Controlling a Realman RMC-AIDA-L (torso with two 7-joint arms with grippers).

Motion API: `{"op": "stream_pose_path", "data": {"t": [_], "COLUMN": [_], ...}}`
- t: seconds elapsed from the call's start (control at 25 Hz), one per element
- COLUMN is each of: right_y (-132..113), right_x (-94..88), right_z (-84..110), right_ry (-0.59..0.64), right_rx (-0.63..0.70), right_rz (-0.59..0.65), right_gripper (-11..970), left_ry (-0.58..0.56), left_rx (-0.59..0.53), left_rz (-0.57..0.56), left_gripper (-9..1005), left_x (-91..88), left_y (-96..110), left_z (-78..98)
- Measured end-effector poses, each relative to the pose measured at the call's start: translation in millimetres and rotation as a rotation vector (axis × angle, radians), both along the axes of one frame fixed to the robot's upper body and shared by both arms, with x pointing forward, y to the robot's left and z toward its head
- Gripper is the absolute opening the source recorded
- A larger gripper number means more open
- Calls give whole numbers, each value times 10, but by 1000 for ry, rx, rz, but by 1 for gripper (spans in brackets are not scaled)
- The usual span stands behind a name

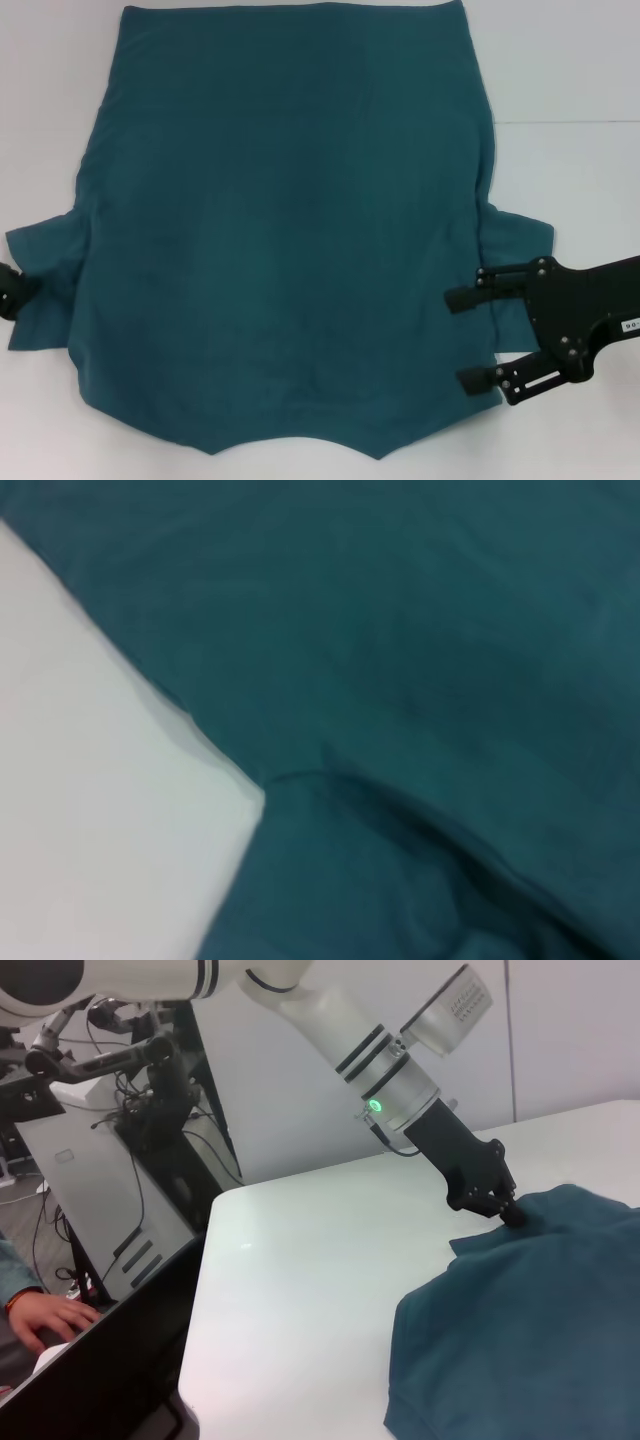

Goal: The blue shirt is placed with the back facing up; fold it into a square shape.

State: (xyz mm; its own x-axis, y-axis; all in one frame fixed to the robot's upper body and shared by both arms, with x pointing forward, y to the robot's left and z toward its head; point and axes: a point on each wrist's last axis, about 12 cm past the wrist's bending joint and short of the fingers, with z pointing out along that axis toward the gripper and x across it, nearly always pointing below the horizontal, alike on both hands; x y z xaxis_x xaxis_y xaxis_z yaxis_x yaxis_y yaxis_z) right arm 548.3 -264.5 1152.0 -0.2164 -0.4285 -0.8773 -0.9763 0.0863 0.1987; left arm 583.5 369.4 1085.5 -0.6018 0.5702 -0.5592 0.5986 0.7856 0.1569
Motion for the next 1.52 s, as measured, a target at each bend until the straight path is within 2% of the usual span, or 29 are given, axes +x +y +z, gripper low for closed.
{"op": "stream_pose_path", "data": {"t": [0.36, 0.6, 0.88, 1.24, 1.52], "right_y": [-44, -69, -168, -307, -308], "right_x": [-13, -14, -3, -24, -44], "right_z": [-19, -33, -90, -110, -148], "right_ry": [0, -8, -43, -92, -105], "right_rx": [12, 15, -16, -9, -6], "right_rz": [-29, -48, -121, -178, -181], "right_gripper": [946, 946, 946, 947, 946], "left_ry": [-41, -6, 33, 67, 130], "left_rx": [35, 72, 132, 142, 190], "left_rz": [22, 7, -2, -19, -41], "left_gripper": [0, 0, -1, -1, 0], "left_x": [65, 139, 271, 396, 496], "left_y": [108, 80, -31, -199, -530], "left_z": [300, 469, 705, 1075, 1174]}}
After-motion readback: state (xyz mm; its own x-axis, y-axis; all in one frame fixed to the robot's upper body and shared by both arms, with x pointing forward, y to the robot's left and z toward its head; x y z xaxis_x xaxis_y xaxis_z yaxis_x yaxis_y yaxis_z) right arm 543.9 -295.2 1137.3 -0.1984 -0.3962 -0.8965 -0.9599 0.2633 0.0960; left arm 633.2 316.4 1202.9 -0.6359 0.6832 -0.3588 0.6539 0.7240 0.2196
